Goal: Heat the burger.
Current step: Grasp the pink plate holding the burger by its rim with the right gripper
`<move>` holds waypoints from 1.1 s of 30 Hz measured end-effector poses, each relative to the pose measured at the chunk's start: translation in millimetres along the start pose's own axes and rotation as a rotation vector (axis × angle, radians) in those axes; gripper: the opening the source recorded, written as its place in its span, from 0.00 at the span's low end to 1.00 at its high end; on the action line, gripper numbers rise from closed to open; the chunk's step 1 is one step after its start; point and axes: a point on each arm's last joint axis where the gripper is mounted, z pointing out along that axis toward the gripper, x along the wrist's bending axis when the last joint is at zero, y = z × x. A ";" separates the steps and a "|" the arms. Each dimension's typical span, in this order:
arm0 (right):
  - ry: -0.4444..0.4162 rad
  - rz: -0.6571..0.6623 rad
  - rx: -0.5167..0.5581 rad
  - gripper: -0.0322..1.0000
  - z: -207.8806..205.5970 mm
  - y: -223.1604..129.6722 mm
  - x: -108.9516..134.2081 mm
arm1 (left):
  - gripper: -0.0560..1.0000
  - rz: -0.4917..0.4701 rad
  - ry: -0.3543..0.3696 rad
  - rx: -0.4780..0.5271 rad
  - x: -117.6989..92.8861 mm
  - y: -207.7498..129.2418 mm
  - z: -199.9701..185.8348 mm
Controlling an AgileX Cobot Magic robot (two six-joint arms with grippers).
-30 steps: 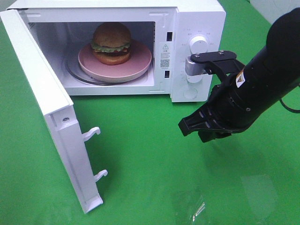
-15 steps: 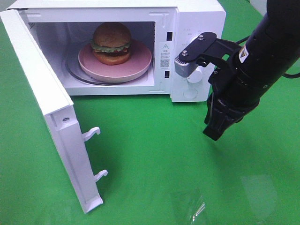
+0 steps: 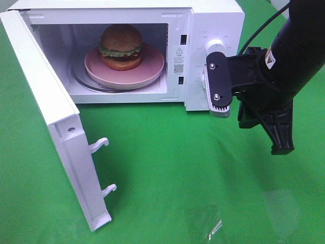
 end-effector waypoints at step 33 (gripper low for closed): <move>-0.319 -0.220 -0.131 0.89 -5.2 14.7 -26.8 | 0.99 0.000 0.000 0.000 0.0 0.0 0.0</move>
